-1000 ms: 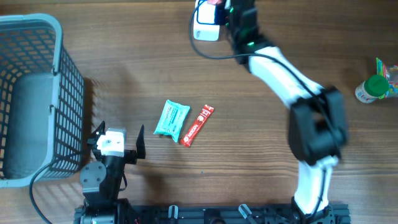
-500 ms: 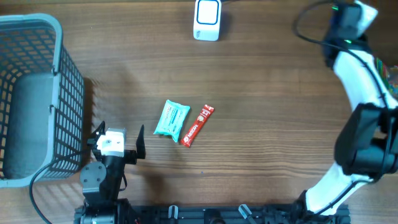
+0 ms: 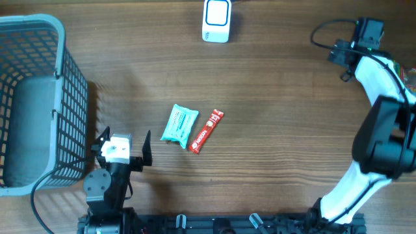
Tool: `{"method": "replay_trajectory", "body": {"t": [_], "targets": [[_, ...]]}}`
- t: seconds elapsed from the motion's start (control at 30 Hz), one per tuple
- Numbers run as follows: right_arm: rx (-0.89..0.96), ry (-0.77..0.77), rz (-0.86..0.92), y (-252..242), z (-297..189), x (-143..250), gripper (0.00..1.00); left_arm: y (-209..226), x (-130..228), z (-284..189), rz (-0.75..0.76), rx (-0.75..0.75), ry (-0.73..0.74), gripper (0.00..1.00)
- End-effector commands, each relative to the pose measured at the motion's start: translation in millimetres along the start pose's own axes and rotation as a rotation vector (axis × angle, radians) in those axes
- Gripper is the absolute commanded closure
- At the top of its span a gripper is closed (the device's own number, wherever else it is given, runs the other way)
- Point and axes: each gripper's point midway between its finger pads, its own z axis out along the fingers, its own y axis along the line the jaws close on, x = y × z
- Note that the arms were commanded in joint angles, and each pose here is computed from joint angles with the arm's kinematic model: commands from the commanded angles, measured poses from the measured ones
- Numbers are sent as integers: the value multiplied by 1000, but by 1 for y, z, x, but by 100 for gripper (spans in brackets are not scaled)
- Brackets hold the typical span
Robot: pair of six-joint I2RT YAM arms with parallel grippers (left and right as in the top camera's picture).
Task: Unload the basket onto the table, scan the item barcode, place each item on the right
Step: 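Carry the Kleenex pack right and drop it beside the jar, then move the right gripper to the red Nescafé stick and grasp it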
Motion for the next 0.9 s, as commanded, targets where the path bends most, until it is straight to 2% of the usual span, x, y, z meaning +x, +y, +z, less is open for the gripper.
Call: {"method": "replay_trajectory", "body": {"t": [0.0,0.1,0.2,0.27,0.33,0.4,0.5,0.57,0.6,0.7,0.73,0.87], "targets": [[-422,-51,6,93,-113,-23,0,-3,1,0,14,14,-4,0],[-609,57,30,143,-167,6,0,-3,1,0,14,14,-4,0],[-801,346,29,201,-219,76,0,-3,1,0,14,14,-4,0],[-785,477,46,218,-230,110,0,-3,1,0,14,14,-4,0],[-737,614,24,240,-241,156,12,-3,1,0,14,14,-4,0],[-704,700,-1,256,-249,189,0,-3,1,0,14,14,-4,0],[-600,786,-10,279,-248,238,0,-3,1,0,14,14,-4,0],[-500,830,40,284,-242,262,31,-3,1,0,14,14,-4,0],[-411,850,84,288,-235,281,37,-3,1,0,14,14,-4,0],[-245,830,159,281,-215,301,40,-3,1,0,14,14,-4,0],[-169,826,200,275,-206,308,44,-3,1,0,14,14,-4,0],[-82,888,234,273,-190,330,47,-3,1,0,14,14,-4,0]]}}
